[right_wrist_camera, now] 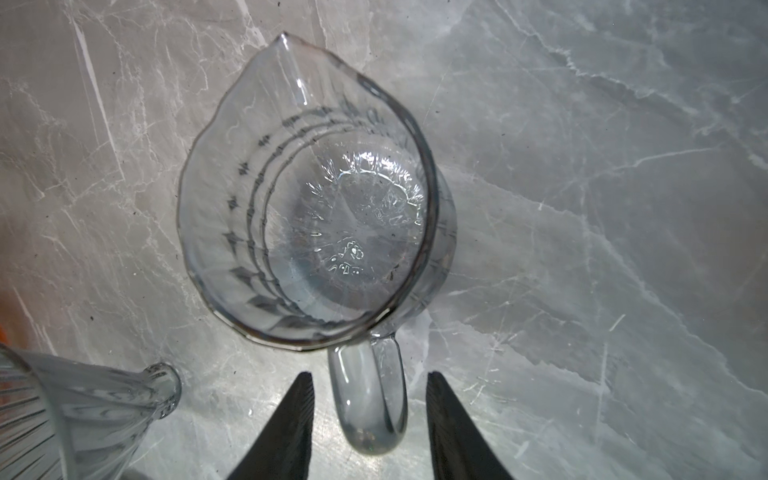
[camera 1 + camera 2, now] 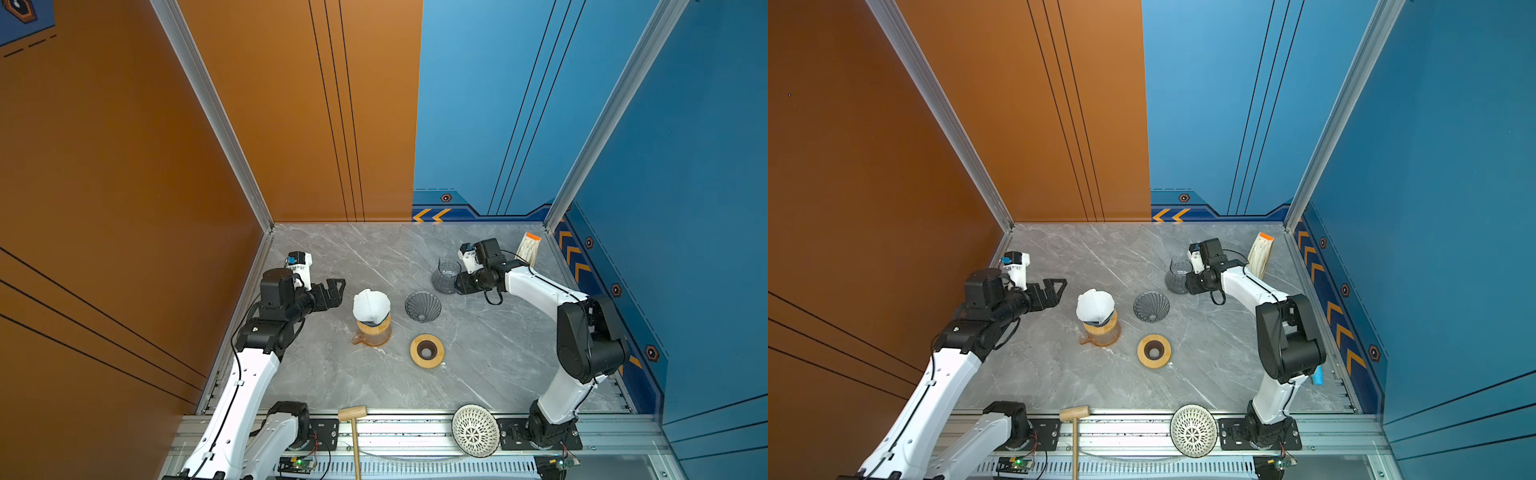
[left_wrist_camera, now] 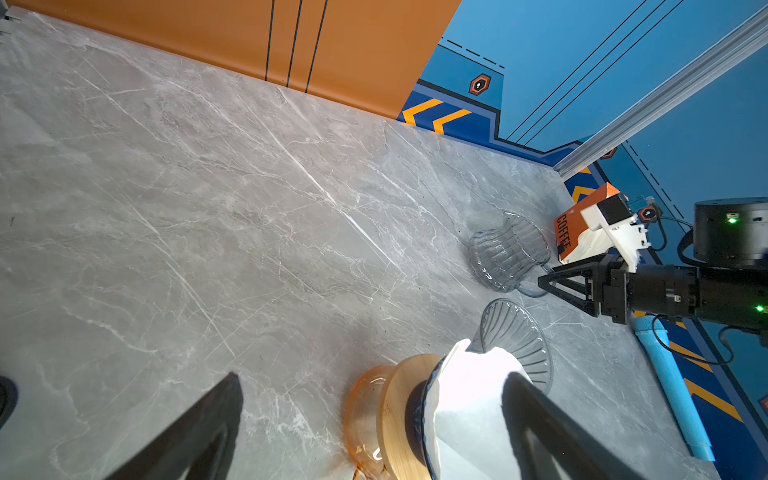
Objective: Place the coffee filter in the dripper
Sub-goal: 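Lower the right gripper onto the clear glass pitcher handle and close it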
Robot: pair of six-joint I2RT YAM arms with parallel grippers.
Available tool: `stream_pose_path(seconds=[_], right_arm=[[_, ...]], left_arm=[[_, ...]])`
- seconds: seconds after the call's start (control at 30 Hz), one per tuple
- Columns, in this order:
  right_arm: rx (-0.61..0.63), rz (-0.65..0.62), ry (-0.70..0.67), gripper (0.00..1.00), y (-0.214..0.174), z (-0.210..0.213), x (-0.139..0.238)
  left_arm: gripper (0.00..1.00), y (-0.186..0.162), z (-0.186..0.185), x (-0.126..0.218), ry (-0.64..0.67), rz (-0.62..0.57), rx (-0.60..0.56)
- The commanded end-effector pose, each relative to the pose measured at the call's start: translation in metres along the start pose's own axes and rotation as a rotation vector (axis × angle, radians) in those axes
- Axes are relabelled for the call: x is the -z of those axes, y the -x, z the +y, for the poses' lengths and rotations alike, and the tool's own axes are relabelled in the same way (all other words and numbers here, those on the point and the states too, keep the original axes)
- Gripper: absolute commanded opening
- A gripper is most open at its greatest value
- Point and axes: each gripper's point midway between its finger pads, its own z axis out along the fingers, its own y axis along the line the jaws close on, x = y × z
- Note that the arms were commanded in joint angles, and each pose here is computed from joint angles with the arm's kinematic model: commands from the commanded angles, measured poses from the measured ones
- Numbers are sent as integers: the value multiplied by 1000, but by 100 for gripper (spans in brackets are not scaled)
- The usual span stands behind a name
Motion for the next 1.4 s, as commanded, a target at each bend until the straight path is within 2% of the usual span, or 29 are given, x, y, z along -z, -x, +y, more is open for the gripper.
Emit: stream_pose_path(seconds=[0.0,0.2,0.4,1.37], right_arm=[[31,-6,-3,42,10,1,0],[61,50,-19,37,4,0,-6],[83,87,-42,36,-4,-2,-13],[122,113,-107,13,-8,-1,-17]], left_arm=[[98,-5,0,-2,-18,18,18],[98,-6,2,-5,-16,25,17],[98,-7,5,-10,-8,33,30],[98,-9,4,-3,-6,27,32]])
